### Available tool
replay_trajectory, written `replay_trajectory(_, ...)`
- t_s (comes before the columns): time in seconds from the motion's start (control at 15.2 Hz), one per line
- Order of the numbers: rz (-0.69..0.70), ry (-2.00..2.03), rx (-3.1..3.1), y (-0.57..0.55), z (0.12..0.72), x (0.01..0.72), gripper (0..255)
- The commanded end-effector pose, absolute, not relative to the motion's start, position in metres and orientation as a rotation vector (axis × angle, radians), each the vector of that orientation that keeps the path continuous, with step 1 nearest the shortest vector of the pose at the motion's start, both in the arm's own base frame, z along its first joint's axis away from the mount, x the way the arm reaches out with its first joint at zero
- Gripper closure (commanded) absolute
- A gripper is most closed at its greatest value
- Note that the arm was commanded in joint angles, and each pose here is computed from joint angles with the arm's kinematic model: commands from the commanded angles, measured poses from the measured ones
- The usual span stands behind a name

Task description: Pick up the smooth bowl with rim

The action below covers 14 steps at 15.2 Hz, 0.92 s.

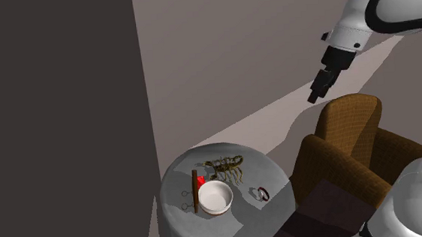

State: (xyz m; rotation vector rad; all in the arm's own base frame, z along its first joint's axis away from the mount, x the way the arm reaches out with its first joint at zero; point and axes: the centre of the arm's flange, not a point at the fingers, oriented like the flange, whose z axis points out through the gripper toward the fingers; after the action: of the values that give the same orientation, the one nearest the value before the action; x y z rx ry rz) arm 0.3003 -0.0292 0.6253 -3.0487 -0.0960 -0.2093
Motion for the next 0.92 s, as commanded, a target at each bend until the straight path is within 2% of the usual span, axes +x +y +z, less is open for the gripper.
replay_trajectory(0.0,-0.209,-0.096,-3.049,-0.029,0.625,0.300,0)
replay_trajectory(0.86,-0.176,-0.083,-3.025,0.019,0.478,0.374,0)
